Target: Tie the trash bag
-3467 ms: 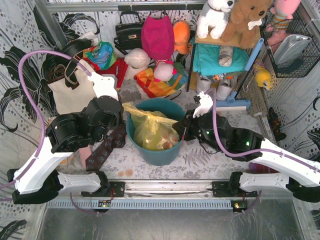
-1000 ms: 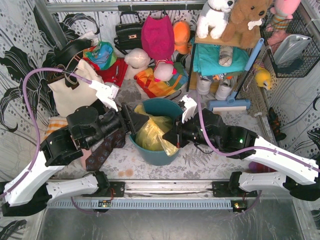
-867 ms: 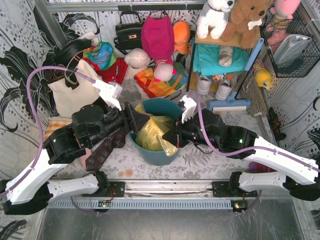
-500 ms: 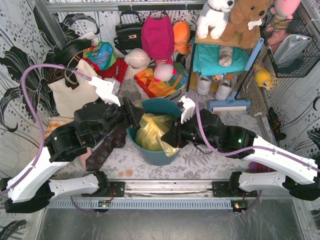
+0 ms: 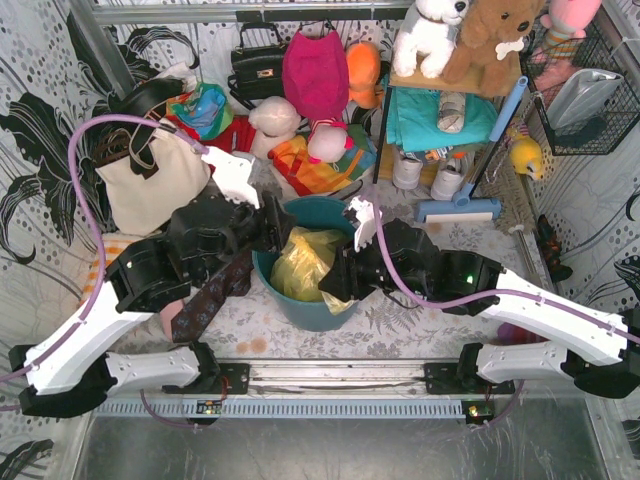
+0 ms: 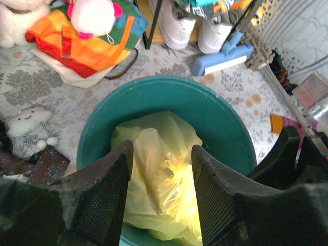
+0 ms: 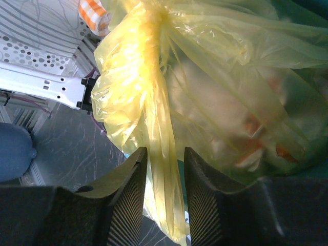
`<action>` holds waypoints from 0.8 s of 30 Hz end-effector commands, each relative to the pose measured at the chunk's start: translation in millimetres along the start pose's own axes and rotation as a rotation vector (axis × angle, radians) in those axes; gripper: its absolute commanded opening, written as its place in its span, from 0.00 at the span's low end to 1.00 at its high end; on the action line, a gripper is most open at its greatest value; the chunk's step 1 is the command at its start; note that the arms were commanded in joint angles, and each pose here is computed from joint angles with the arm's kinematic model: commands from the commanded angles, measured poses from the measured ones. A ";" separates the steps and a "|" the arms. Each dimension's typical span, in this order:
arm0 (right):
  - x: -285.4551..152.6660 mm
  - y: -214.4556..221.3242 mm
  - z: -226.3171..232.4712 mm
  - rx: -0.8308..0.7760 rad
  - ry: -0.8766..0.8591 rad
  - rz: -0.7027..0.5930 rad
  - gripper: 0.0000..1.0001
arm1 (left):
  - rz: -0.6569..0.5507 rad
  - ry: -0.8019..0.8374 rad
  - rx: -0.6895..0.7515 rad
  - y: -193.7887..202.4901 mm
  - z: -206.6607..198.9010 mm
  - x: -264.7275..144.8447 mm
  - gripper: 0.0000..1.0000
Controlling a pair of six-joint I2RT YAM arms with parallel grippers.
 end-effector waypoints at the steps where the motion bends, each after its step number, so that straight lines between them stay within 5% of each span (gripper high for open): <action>1: -6.7 -14.6 5.5 -0.002 -0.022 -0.034 0.34 | 0.057 0.034 0.021 8.3 -2.9 -2.2 0.55; 4: -6.2 -15.9 5.4 -0.005 -0.019 -0.034 0.18 | 0.061 0.020 0.018 8.0 2.1 -8.3 0.38; 6: -6.3 -17.3 5.4 -0.008 -0.016 -0.035 0.00 | 0.044 0.021 0.012 4.2 3.4 -12.5 0.16; 8: -6.2 -18.0 4.2 -0.014 -0.005 -0.030 0.00 | 0.009 0.034 0.001 -3.2 1.7 -15.0 0.00; 14: -20.6 -33.0 -12.8 -0.036 0.138 -0.022 0.00 | -0.100 0.094 -0.008 -31.0 -15.7 -14.1 0.00; 24: -66.7 -56.6 -44.0 -0.089 0.369 -0.045 0.00 | -0.304 -0.114 -0.041 -68.0 17.2 -28.0 0.00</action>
Point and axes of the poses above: each gripper's point midway between its finger pads, its own x axis out along the fingers, its own z axis along the line the jaws close on, y = z × x, the point moved 3 cm from there along -x, back along the fingers, and after that the axes turned 15 degrees about -x, right-handed, at the moved point
